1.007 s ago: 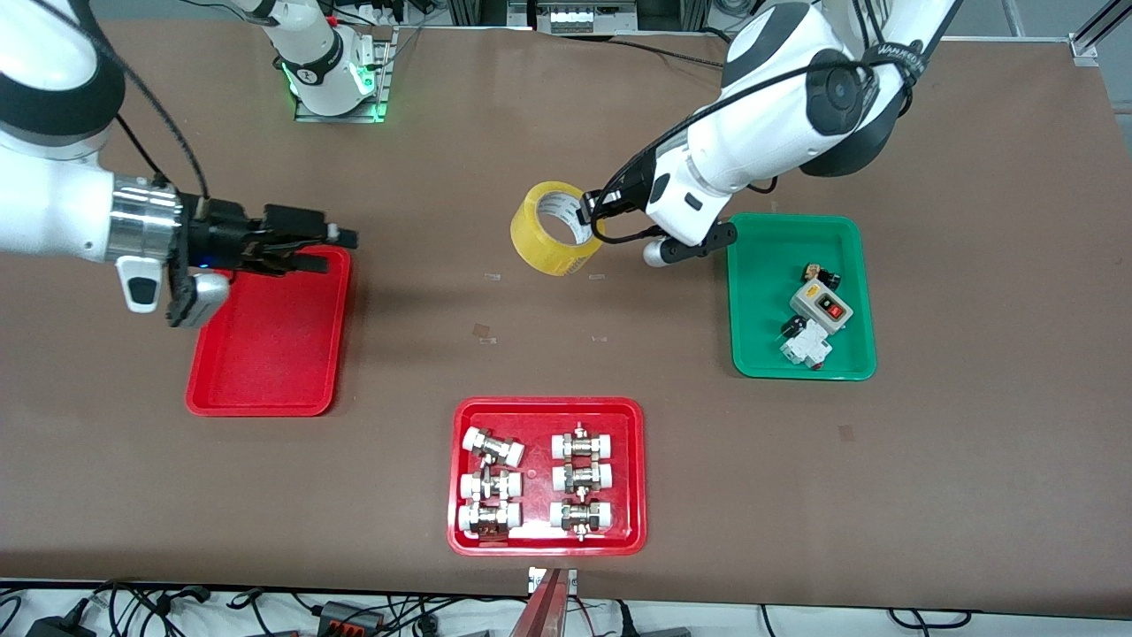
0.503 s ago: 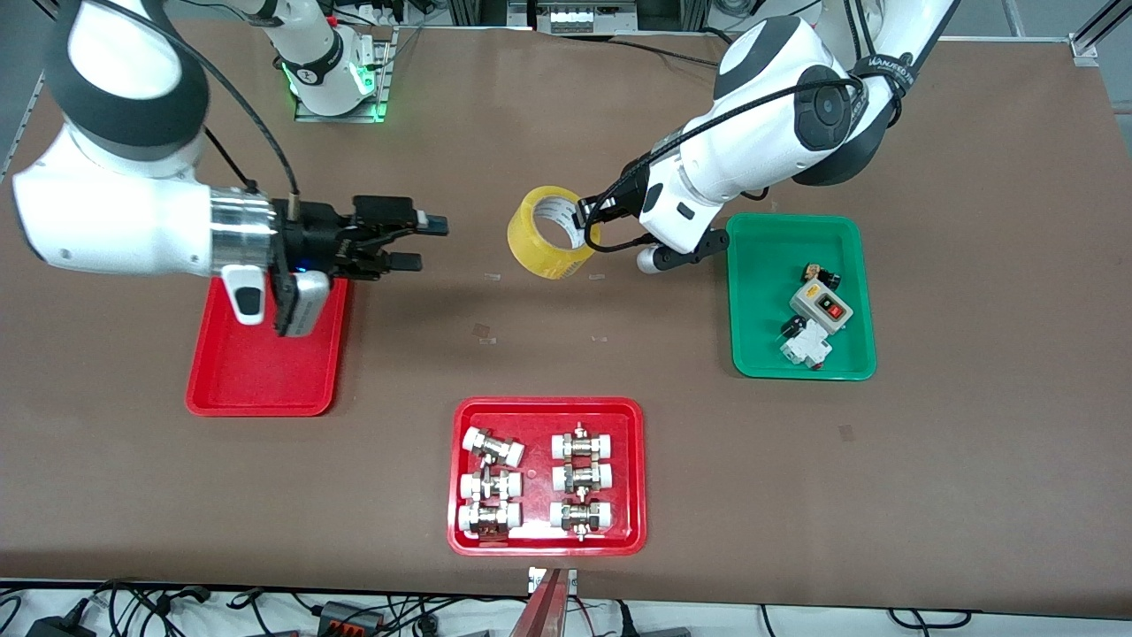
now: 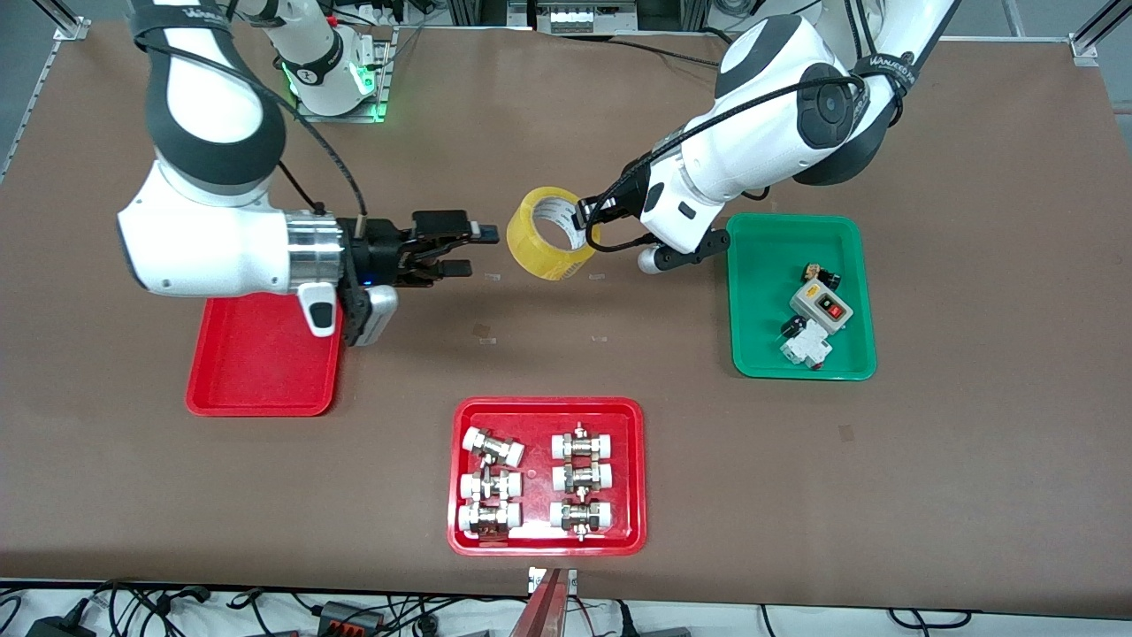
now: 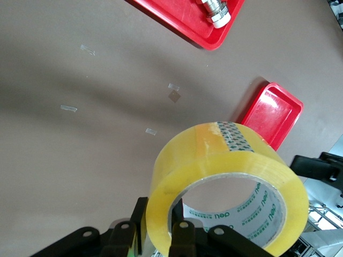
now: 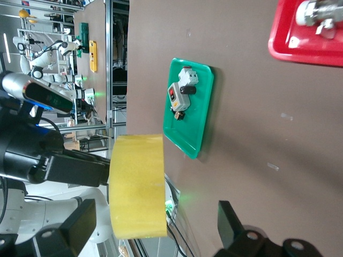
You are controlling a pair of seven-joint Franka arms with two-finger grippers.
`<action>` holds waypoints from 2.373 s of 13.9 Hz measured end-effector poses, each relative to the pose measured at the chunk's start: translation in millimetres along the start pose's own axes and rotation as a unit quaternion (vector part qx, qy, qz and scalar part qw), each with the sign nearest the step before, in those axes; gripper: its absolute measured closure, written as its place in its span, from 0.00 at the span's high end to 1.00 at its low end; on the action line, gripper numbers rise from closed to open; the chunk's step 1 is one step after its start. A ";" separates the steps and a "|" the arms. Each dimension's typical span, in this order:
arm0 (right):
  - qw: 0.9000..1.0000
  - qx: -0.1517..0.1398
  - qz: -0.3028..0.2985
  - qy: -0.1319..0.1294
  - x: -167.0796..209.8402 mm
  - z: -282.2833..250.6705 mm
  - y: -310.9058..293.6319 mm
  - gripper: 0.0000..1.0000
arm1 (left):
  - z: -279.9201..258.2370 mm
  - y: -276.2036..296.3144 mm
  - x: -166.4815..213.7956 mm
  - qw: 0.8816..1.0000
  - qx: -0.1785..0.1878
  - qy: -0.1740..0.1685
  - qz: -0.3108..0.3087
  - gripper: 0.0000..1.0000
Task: Left arm passes tape to right arm into tray
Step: 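Hold the tape mid-table while the right gripper closes on its rim, then open the left gripper and withdraw it from the tape roll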
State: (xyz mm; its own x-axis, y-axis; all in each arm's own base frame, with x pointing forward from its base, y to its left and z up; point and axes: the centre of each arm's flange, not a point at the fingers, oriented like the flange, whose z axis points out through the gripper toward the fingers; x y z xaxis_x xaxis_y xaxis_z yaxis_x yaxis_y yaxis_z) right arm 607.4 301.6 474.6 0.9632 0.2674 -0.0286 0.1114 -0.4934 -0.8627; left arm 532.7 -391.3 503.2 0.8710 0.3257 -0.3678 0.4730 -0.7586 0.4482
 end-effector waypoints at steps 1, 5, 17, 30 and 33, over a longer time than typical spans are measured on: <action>1.000 0.006 -0.001 -0.002 -0.8 7.0 -4.5 1.00 | 0.0 0.1 0.0 1.000 0.000 0.000 0.000 0.21; 1.000 0.012 -0.004 -0.003 -1.5 18.3 -11.5 1.00 | -0.1 0.1 0.1 1.000 0.000 0.000 0.000 0.21; 1.000 0.007 -0.014 -0.001 -0.3 39.6 -13.2 1.00 | 0.2 0.0 0.3 1.000 0.000 0.000 -0.001 0.21; 1.000 0.009 -0.022 -0.001 0.0 40.3 -13.1 0.53 | 1.0 -0.6 1.2 1.000 0.000 0.000 -0.002 0.22; 1.000 0.008 -0.023 0.000 1.0 41.0 -10.5 0.53 | 0.4 -0.1 1.0 1.000 0.000 0.000 -0.002 0.44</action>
State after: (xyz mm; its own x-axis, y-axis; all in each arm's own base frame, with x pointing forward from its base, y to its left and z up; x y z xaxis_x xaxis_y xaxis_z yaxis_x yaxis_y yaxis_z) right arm 597.2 341.0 462.9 0.9570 0.2899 0.0106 0.1513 -0.4677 -0.8709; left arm 533.5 -391.1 502.5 0.8693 0.3283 -0.3695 0.4761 -0.7569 0.4476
